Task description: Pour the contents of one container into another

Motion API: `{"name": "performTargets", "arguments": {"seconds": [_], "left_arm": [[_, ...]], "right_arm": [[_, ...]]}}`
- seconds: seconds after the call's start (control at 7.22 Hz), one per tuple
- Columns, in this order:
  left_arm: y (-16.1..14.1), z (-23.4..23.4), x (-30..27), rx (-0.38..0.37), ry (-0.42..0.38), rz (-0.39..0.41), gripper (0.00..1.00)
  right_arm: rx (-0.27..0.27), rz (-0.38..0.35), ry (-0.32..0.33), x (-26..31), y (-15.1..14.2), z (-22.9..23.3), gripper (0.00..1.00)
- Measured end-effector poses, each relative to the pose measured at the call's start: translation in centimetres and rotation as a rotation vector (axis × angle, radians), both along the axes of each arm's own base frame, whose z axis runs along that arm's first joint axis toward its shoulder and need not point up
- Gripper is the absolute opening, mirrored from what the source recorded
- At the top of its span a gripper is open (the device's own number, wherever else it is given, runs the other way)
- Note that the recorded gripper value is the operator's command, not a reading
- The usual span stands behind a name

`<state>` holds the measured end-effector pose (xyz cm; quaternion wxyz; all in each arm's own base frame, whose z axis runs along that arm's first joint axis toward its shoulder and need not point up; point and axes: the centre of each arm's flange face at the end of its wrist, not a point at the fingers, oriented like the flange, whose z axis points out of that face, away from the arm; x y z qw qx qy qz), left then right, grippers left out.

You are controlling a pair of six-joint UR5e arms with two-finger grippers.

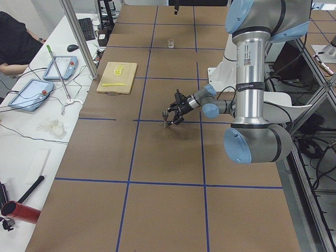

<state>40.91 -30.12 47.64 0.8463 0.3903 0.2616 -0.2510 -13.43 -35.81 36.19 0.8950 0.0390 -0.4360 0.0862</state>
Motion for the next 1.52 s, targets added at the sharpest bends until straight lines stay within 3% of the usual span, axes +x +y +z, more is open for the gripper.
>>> {"name": "performTargets", "arguments": {"seconds": [0.42, 1.11, 1.52], "left_arm": [[-0.8, 1.1, 2.2, 0.02, -0.067, -0.025, 0.83], [-1.0, 2.1, 1.8, 0.011, -0.055, -0.06, 0.59], [-1.0, 2.1, 1.9, 0.007, -0.042, -0.068, 0.34]], "right_arm": [[-0.007, 0.005, 0.011, -0.9, 0.2, 0.1, 1.0], [-0.008, 0.006, 0.014, -1.0, 0.2, 0.2, 1.0], [-0.008, 0.006, 0.015, -1.0, 0.2, 0.2, 1.0]]}}
